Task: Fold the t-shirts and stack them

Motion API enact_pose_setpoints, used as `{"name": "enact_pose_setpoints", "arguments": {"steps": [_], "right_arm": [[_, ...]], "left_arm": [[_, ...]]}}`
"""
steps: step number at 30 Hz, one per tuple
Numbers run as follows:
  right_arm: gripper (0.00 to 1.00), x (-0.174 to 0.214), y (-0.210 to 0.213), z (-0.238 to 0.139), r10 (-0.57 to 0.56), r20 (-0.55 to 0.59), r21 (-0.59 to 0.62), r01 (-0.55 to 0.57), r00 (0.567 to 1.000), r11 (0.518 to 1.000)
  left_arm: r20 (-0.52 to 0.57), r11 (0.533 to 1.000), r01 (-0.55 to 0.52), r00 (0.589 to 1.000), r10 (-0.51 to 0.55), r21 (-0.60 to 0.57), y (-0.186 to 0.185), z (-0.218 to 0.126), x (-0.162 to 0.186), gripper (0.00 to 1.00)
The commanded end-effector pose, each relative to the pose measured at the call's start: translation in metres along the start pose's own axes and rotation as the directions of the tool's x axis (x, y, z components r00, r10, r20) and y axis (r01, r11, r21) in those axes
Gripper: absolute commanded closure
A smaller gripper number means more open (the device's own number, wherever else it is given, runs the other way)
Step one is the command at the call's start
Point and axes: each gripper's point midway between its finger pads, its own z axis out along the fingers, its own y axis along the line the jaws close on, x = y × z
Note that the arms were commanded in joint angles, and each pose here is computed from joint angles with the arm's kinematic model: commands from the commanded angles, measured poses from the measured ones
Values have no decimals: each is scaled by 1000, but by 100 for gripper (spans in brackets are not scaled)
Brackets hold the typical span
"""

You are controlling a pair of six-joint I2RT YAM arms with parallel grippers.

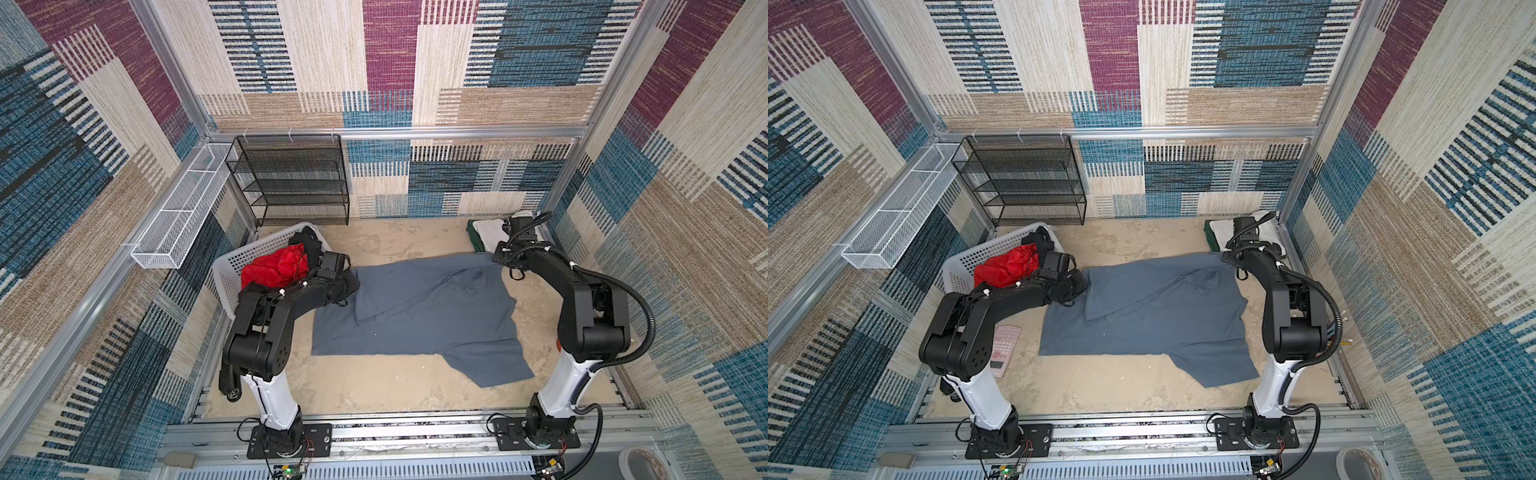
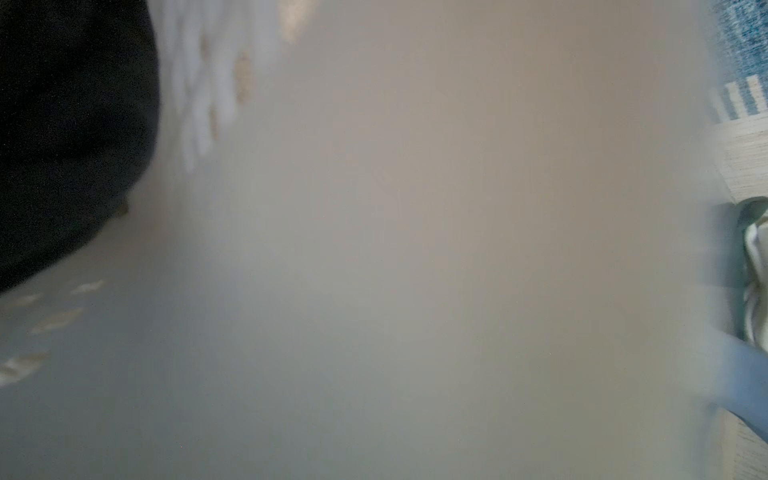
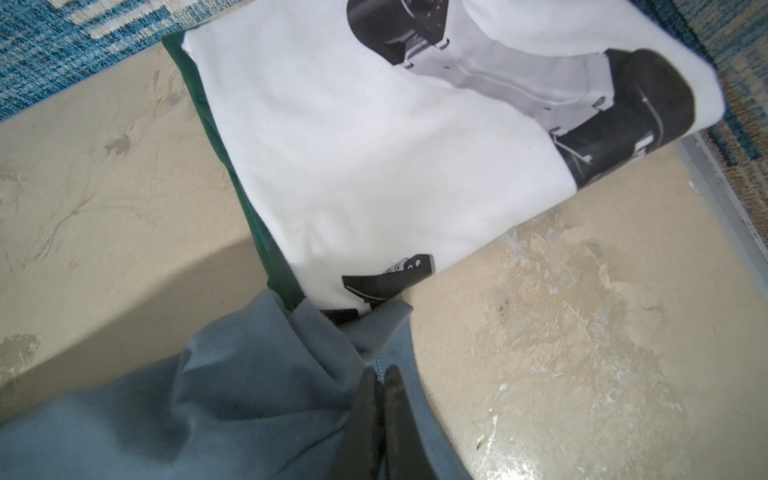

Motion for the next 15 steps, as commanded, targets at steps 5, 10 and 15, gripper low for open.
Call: {"name": "enact_pose_setpoints", "arguments": {"steps": [5, 10, 15], "right_arm": [[100, -7, 5, 1, 14, 17, -20, -13, 1000, 1000], [100, -13, 1, 2, 13, 27, 8, -14, 1000, 1000], [100, -16, -2, 6, 18, 32, 34, -19, 999, 999]], "left_arm": [[-89, 999, 20, 996, -24, -36, 10, 6, 14, 100], [-39, 998, -9, 999, 6, -64, 16, -6, -16, 100], [26, 997, -53, 998, 54, -61, 11, -18, -61, 100]]}}
